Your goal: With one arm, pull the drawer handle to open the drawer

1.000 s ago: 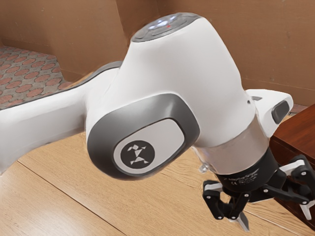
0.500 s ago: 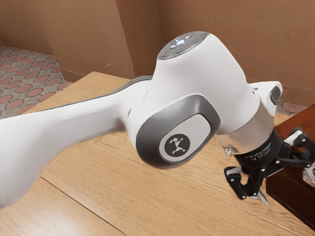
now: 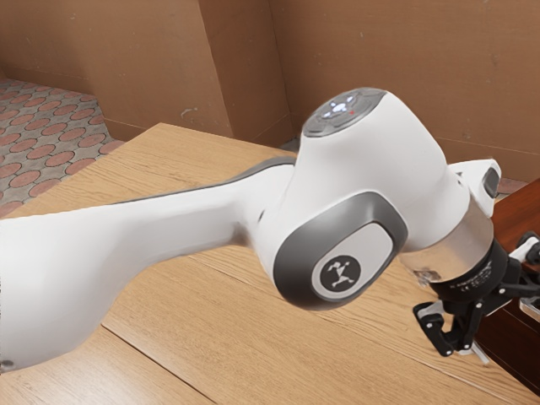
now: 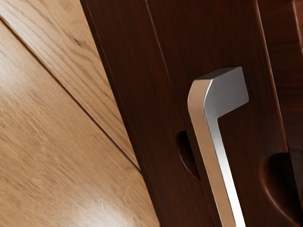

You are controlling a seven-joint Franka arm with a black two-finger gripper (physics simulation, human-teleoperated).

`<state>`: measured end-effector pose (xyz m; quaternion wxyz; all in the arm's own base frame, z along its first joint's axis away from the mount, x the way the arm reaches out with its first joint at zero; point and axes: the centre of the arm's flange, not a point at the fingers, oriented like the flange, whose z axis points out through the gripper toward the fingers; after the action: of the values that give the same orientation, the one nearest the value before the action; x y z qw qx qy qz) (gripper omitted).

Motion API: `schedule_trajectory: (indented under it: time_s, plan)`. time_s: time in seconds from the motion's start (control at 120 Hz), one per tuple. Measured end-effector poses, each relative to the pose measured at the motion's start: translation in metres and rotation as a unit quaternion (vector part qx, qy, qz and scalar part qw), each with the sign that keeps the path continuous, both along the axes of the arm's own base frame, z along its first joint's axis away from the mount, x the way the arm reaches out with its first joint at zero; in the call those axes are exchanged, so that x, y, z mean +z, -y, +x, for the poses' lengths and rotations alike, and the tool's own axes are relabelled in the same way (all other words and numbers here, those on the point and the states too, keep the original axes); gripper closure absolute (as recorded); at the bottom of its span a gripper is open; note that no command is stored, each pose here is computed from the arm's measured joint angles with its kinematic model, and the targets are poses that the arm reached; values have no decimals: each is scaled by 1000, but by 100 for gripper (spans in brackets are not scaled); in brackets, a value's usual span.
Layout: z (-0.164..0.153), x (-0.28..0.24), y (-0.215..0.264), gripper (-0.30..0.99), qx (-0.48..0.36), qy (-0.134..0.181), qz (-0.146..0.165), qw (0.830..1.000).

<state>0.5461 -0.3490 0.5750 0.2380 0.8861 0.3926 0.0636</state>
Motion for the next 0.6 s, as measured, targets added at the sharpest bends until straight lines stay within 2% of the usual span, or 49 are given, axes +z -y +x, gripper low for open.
schedule_trajectory:
  time_s: [0.6]
  plan:
    - [6,-17,10,3,10,-4,-12,1000]
